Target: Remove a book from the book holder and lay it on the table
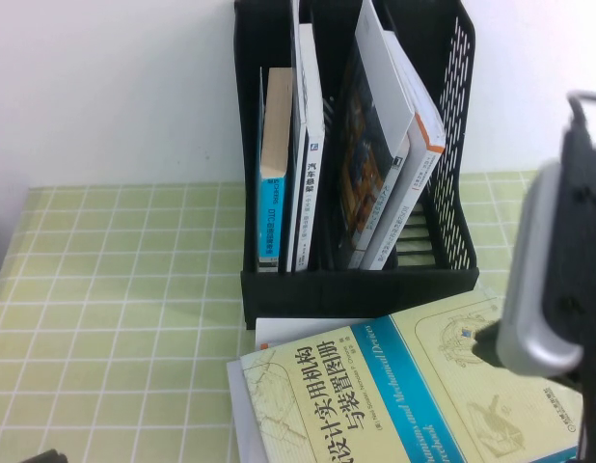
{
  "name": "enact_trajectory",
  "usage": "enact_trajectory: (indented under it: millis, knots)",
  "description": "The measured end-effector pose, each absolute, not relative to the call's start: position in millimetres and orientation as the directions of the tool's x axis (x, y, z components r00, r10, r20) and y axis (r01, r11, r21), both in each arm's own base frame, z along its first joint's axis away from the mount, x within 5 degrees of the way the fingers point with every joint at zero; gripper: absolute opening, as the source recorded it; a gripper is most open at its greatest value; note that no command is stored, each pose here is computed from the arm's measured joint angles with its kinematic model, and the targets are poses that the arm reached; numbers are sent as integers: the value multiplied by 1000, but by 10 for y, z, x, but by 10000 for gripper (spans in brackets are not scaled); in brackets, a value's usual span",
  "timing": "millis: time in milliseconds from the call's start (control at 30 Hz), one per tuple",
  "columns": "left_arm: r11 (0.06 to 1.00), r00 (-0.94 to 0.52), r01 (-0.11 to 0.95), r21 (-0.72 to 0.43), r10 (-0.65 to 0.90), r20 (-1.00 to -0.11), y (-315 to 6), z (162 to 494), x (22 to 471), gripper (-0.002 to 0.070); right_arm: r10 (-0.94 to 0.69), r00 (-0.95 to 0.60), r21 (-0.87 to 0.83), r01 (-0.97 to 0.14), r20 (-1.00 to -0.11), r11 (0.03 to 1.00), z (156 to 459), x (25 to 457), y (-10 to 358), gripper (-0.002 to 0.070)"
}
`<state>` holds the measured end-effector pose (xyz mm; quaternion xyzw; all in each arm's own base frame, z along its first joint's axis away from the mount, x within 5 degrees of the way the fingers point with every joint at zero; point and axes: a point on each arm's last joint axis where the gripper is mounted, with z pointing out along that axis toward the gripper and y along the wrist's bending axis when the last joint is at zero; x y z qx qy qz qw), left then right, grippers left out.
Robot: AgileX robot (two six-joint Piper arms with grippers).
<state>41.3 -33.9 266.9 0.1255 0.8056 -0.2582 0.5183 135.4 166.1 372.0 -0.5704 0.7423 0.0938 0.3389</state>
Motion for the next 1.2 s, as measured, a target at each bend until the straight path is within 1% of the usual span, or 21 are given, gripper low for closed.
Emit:
enact_trajectory:
  millis: [67, 167, 267, 367, 667, 867, 1033, 1100, 1200]
  knots:
    - [843, -429, 464, -271, -54, -902, -331, 2547, 423, -3, -766, -151, -247, -892, -624, 377, 3483, 1375, 1552, -1]
    - [852, -427, 458, -254, -40, -903, -329, 2457, 444, -3, -743, -171, -255, -870, -647, 423, 3161, 1358, 1422, -1]
    - [856, -420, 456, -245, -35, -907, -328, 2427, 456, -3, -731, -168, -262, -861, -661, 435, 2943, 1312, 1355, -1]
    - [856, -420, 456, -245, -36, -907, -328, 2424, 457, -3, -744, -182, -254, -866, -643, 431, 2803, 1281, 1321, -1]
    - [857, -425, 455, -242, -30, -905, -327, 2412, 455, -3, -794, -236, -204, -890, -560, 408, 2687, 1208, 1262, -1]
    - [858, -428, 454, -240, -26, -903, -326, 2396, 456, -3, -798, -239, -201, -891, -554, 406, 2682, 1203, 1258, -1]
    - [875, -399, 448, -183, 13, -917, -302, 2380, 477, -3, -798, -241, -199, -892, -553, 407, 2681, 1201, 1258, -1]
    - [895, -370, 411, -172, -9, -929, -276, 2350, 518, -3, -797, -242, -197, -892, -554, 407, 2681, 1200, 1259, -1]
    - [933, -332, 320, -163, -50, -942, -219, 2218, 588, -3, -797, -242, -197, -892, -554, 407, 2681, 1200, 1259, -1]
